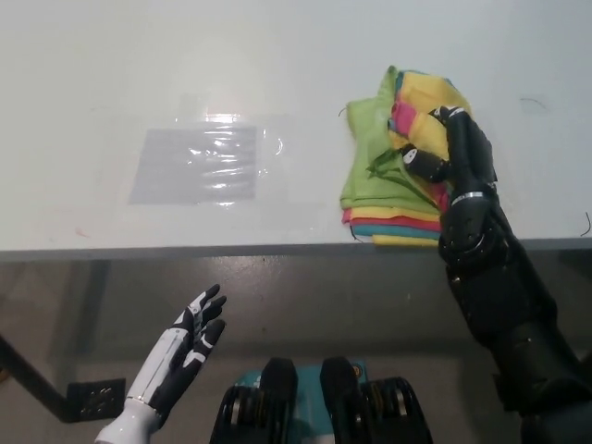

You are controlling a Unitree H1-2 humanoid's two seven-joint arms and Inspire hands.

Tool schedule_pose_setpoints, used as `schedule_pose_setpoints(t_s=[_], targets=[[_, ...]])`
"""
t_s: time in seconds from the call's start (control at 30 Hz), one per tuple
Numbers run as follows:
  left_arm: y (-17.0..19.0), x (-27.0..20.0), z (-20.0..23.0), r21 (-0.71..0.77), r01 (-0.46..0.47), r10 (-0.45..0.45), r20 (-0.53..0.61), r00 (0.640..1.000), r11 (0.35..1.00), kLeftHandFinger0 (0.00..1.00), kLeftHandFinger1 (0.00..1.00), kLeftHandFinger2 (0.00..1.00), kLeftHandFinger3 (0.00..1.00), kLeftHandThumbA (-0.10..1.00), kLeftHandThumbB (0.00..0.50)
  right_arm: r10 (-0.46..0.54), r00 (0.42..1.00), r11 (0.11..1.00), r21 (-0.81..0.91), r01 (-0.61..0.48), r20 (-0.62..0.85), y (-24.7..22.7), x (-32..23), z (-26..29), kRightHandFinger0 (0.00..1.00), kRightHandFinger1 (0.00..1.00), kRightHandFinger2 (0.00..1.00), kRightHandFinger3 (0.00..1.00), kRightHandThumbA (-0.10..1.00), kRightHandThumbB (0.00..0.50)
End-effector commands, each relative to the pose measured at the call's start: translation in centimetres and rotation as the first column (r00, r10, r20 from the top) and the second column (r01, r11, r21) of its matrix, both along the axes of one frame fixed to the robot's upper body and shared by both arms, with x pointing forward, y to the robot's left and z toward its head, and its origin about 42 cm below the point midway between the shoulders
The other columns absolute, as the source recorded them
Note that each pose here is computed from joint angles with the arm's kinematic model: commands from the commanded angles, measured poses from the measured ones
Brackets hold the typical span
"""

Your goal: A stack of folded microfibre clothes with a single fold is kept infront of the robot. the robot uses its right hand to grab one end of the clothes and pulla it away from the other end to unfold

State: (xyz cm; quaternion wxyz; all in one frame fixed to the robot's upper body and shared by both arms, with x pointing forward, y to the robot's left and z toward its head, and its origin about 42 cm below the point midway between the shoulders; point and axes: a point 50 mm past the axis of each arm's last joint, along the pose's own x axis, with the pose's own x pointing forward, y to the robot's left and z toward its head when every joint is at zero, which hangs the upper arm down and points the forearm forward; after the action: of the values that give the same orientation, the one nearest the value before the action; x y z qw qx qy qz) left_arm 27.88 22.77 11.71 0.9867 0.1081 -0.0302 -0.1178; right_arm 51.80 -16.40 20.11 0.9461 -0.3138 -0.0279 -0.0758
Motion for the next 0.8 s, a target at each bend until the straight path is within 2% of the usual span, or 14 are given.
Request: schedule_pose_setpoints(t_s=[0.0,0.1,0.27,0.33,0.37,0.43,0.47,0.5,0.57,0.63,0.67,0.7,0.73,0.77], targets=[[0.2,0.6,0.9,0.039,0.010,-0.012,0.049,0.999,0.999,1.00,1.00,1.00,1.00,0.85,0.190,0.008,0.996,0.996,0.091,-0.016,0.087,0.5,0.5,1.7,0.00,0.22,0.49,0.41,0.55,0.061],[0.2,0.6,0.9,0.042,0.012,-0.014,0.050,0.999,0.999,1.00,1.00,1.00,1.00,0.85,0.187,0.012,0.995,0.990,0.139,-0.026,0.096,0.0,0.6,1.6,0.00,0.21,0.47,0.35,0.54,0.062],[0.2,0.8,1.0,0.049,0.015,-0.018,0.055,0.998,0.999,1.00,1.00,1.00,1.00,0.84,0.183,-0.047,0.982,0.964,0.265,-0.003,0.181,-1.4,0.4,1.8,0.06,0.29,0.48,0.41,0.55,0.055],[0.3,0.8,0.9,0.055,0.016,-0.019,0.056,0.998,0.998,1.00,1.00,1.00,1.00,0.85,0.180,-0.143,0.965,0.840,0.543,0.001,0.221,-2.9,0.2,1.7,0.03,0.29,0.53,0.20,0.45,0.012],[0.3,0.8,0.9,0.055,0.013,-0.016,0.057,0.998,0.998,1.00,1.00,1.00,1.00,0.84,0.173,-0.209,0.952,0.777,0.629,0.024,0.222,-4.2,0.3,1.6,0.00,0.20,0.51,0.08,0.52,0.000],[0.5,0.7,0.9,0.055,0.011,-0.014,0.054,0.998,0.998,1.00,1.00,1.00,1.00,0.84,0.173,-0.294,0.940,0.657,0.751,0.068,0.173,-5.9,0.3,1.4,0.00,0.19,0.55,0.32,0.58,0.000],[0.5,0.7,0.9,0.057,0.011,-0.014,0.053,0.999,0.998,1.00,1.00,1.00,1.00,0.83,0.176,-0.337,0.931,0.553,0.830,0.076,0.139,-6.7,0.4,1.3,0.02,0.23,0.59,0.49,0.55,0.000],[0.6,0.8,0.9,0.059,0.011,-0.015,0.055,0.998,0.998,1.00,1.00,1.00,1.00,0.83,0.168,-0.388,0.914,0.465,0.882,0.082,0.119,-7.6,0.4,1.2,0.03,0.27,0.65,0.58,0.51,0.000],[0.6,0.8,0.8,0.058,0.010,-0.013,0.052,0.999,0.998,1.00,1.00,1.00,1.00,0.82,0.172,-0.482,0.875,0.290,0.950,0.113,0.043,-10.0,0.4,0.7,0.00,0.26,0.66,0.61,0.55,0.002],[0.7,0.7,0.7,0.060,0.007,-0.010,0.052,0.999,0.998,1.00,1.00,1.00,1.00,0.81,0.172,-0.508,0.861,0.222,0.967,0.123,0.007,-11.3,0.4,0.2,0.02,0.30,0.65,0.65,0.64,0.000],[0.7,0.6,0.6,0.057,0.004,-0.007,0.052,0.999,0.998,1.00,1.00,1.00,1.00,0.81,0.175,-0.528,0.849,0.190,0.973,0.128,-0.008,-12.1,0.4,0.0,0.00,0.24,0.57,0.58,0.71,0.000],[0.8,0.5,0.5,0.061,0.004,-0.007,0.050,0.999,0.998,1.00,1.00,1.00,1.00,0.81,0.171,-0.518,0.854,0.126,0.985,0.121,-0.039,-13.3,0.2,-0.5,0.05,0.33,0.74,0.88,0.78,0.006],[0.9,0.4,0.4,0.063,0.003,-0.006,0.050,0.999,0.998,1.00,1.00,1.00,1.00,0.81,0.170,-0.511,0.858,0.096,0.989,0.115,-0.050,-13.9,0.1,-0.8,0.11,0.44,0.82,0.88,0.87,0.000],[1.0,0.4,0.4,0.070,0.002,-0.006,0.053,0.999,0.998,1.00,1.00,1.00,1.00,0.81,0.168,-0.513,0.857,0.119,0.985,0.128,-0.050,-14.5,0.0,-1.0,0.21,0.56,1.00,1.00,0.91,0.000]])
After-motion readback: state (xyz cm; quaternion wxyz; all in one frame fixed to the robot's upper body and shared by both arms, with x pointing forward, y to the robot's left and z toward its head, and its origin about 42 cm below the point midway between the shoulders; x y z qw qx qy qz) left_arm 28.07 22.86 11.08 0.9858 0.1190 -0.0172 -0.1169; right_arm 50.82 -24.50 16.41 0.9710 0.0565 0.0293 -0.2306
